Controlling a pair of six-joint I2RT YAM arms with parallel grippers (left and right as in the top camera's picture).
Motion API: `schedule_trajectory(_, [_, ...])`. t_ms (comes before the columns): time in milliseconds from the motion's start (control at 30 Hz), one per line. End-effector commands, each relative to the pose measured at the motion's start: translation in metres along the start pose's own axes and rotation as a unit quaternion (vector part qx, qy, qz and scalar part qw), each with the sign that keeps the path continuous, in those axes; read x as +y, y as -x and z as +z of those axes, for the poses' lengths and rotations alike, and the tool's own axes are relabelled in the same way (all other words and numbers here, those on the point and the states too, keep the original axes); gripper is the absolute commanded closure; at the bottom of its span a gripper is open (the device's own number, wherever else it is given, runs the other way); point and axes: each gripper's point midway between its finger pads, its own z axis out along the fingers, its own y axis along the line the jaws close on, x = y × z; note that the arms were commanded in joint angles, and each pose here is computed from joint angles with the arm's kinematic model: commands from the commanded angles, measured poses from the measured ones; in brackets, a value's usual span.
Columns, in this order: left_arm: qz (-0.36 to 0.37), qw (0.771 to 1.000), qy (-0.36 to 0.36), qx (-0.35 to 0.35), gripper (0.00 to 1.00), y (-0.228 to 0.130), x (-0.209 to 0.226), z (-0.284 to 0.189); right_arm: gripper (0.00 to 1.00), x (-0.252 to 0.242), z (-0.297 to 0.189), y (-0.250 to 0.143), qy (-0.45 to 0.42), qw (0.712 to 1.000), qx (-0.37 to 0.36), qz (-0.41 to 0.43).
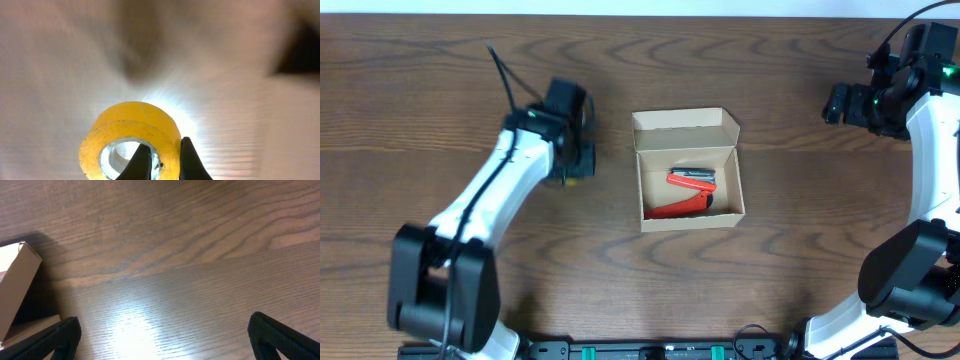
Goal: Pack container
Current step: 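Carry the tape roll into the box and open the left gripper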
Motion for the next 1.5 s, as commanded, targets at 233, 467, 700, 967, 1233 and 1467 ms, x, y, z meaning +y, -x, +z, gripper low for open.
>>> schedule_trajectory(233, [0.438, 0.885, -0.078, -0.134, 0.94, 0.028, -0.107, -0.091, 0.01, -0.002, -0.003, 0.002, -0.012, 1.0, -0.008, -0.017])
schedule_trajectory(467, [0.622, 0.762, -0.116, -0.14, 0.94, -0.016, -0.177, -0.088, 0.01, -0.011, -0.004, 0.004, -0.023, 1.0, -0.013, -0.01])
schedule_trajectory(700, [0.682, 0.707, -0.135, -0.132, 0.94, -0.037, -0.209, -0.07, 0.01, -0.011, -0.004, 0.006, -0.024, 1.0, -0.016, -0.01])
schedule_trajectory(967, [0.68, 0.715, -0.152, -0.057, 0.94, -0.05, -0.209, -0.005, 0.01, -0.011, -0.004, 0.005, -0.023, 1.0, -0.015, -0.01])
schedule_trajectory(1233, [0.666, 0.728, -0.159, 0.026, 0.94, -0.071, -0.196, 0.055, 0.01, -0.011, -0.004, 0.005, -0.023, 1.0, -0.015, -0.01])
schedule_trajectory(1467, [0.662, 0.73, -0.158, 0.055, 0.94, -0.081, -0.188, 0.066, 0.01, -0.011, -0.004, 0.005, -0.023, 1.0, -0.015, -0.011])
